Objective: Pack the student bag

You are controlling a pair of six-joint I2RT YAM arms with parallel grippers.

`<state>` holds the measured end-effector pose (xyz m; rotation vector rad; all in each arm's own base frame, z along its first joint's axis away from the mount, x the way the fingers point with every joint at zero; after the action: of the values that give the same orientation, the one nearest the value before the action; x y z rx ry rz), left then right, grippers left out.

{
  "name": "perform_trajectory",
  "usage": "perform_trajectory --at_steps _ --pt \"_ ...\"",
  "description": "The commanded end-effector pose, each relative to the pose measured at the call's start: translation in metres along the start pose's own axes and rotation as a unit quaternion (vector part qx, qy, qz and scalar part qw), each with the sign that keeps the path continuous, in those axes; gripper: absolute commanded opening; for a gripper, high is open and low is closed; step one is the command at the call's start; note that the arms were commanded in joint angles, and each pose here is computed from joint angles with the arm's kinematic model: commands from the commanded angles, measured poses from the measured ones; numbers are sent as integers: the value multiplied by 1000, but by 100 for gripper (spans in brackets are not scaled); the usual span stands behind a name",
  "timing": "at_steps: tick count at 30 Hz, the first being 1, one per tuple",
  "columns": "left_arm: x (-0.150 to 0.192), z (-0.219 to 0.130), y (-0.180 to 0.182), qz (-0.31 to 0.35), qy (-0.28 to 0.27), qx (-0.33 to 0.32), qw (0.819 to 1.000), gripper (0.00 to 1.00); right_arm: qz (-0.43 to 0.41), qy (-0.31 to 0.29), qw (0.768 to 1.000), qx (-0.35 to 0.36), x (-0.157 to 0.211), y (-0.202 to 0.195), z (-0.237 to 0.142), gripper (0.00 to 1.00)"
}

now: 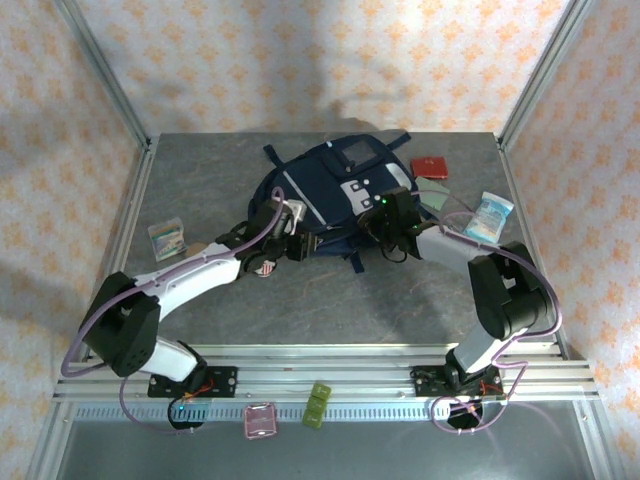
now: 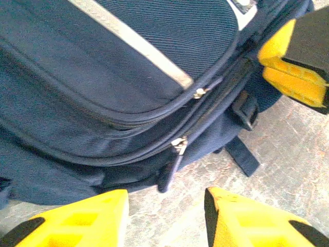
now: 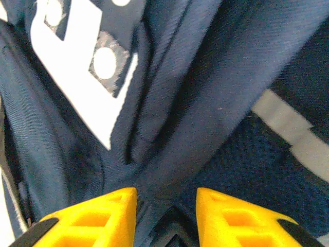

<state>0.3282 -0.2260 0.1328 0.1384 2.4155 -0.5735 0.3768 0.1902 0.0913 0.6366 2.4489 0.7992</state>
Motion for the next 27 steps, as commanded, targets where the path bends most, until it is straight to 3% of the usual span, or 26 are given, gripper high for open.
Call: perform_trajectory --at_steps 1,9,16,27 --pt "1 10 -3 3 3 -10 1000 48 -24 -9 999 -42 -6 27 -9 35" --pt "6 26 -3 43 16 -64 997 50 -27 -11 998 -51 -8 35 -10 35" --pt "13 44 -18 49 29 -67 996 50 -27 -11 998 -52 -8 35 -9 35" --pt "26 60 2 71 44 -175 981 48 -23 -11 998 -62 -7 37 -12 35"
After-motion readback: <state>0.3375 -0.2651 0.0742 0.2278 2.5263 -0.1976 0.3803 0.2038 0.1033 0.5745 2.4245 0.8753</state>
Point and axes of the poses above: each hand's point on the last joint's axis, 136 mm out from that joint toward the fingers, its own z axis out along the fingers, its own y axis along the line the jaws close on, x = y × z, the point moved 1 cm from there along -z, back along the fingers, and after that the axes turned 5 degrees about -z, right-handed, at the moved point
